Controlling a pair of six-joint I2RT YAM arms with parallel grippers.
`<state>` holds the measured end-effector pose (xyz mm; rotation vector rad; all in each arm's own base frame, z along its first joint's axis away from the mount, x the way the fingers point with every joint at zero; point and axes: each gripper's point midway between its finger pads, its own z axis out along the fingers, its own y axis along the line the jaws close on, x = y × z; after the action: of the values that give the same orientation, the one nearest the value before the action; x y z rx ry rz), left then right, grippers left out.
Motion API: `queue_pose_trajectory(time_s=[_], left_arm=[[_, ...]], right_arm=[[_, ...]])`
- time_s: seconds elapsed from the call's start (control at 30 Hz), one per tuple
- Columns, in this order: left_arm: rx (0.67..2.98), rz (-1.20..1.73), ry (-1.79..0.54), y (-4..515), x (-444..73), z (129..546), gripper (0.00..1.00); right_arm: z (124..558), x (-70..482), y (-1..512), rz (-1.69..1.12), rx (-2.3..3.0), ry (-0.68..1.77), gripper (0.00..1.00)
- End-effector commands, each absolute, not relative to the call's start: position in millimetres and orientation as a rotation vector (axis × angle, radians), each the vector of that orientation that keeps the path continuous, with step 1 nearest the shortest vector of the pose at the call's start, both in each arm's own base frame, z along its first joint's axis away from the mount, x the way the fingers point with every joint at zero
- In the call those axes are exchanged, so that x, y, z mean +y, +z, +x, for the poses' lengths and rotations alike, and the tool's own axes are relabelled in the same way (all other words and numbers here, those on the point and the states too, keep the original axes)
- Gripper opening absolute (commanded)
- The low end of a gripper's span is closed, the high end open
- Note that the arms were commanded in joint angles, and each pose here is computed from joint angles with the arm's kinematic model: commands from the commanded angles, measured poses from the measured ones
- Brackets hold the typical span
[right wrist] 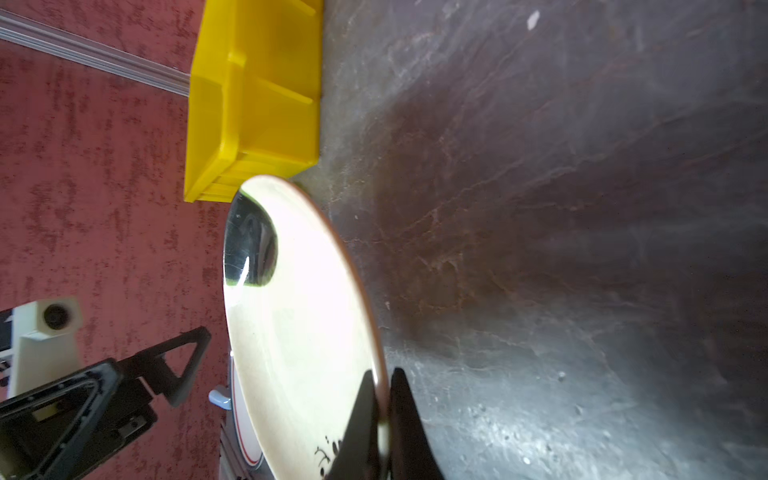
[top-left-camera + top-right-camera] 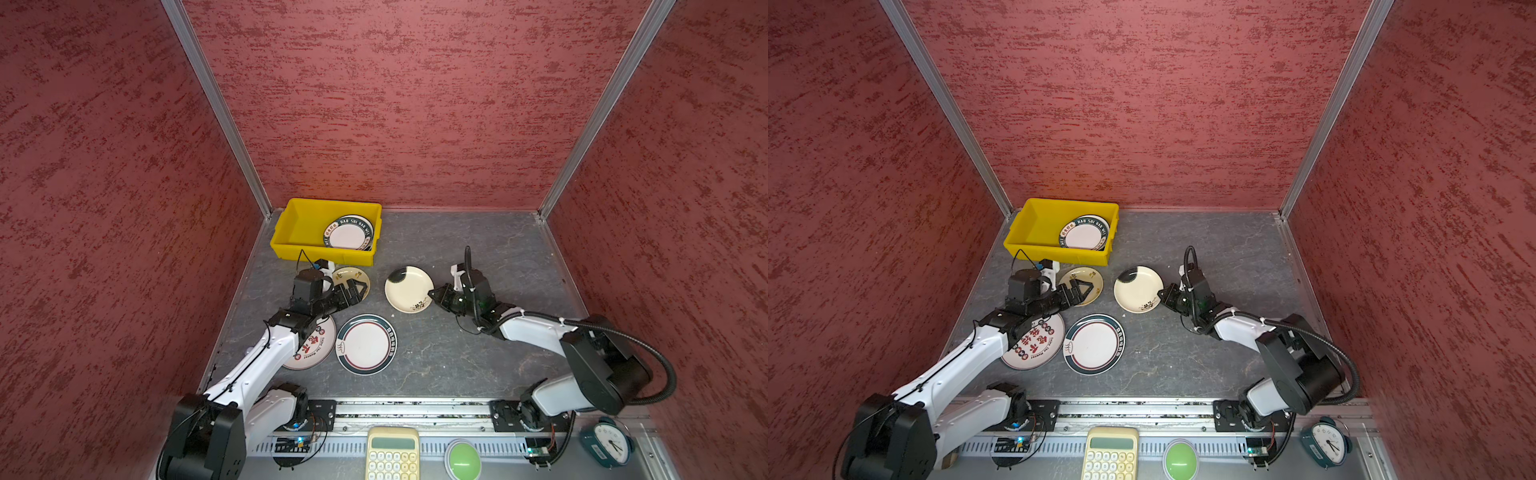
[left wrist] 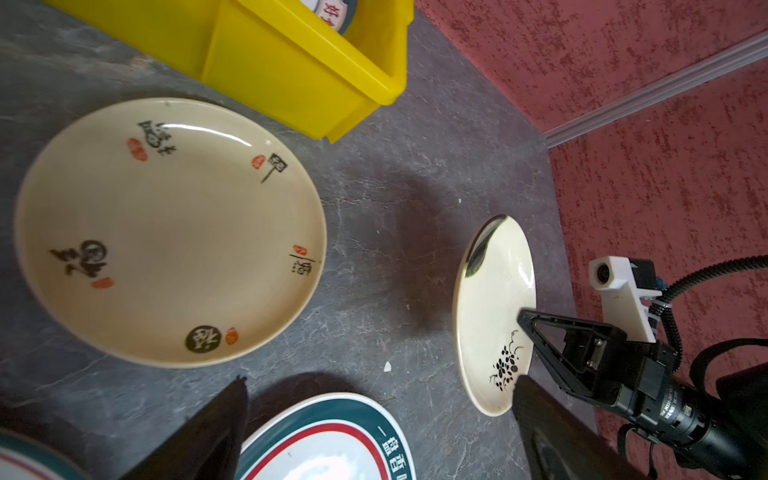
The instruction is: Place the plates into the plastic bin on the countertop
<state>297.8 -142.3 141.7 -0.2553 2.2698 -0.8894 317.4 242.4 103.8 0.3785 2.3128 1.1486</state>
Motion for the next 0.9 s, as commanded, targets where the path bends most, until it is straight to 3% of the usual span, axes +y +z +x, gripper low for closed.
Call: queue_pose_trajectory(time_s=[0.0,0.73,0.87], left_arm=[[2.177,-0.248,-0.931,159.3,-156.7,307.8,1.00],[2.287,-0.064,-1.002,147.6,-255.9,322.2,0.42],[2.288,-0.020,-1.011,147.3,-263.8,322.8,0.41]], right_arm=[[318.8,237.9,119.8,0.402,2.234,1.184,0.00],[292.1,226.9,133.1,0.363,2.158,1.255,0.00],[291.2,226.5,131.9,0.360,2.159,1.255,0.00]])
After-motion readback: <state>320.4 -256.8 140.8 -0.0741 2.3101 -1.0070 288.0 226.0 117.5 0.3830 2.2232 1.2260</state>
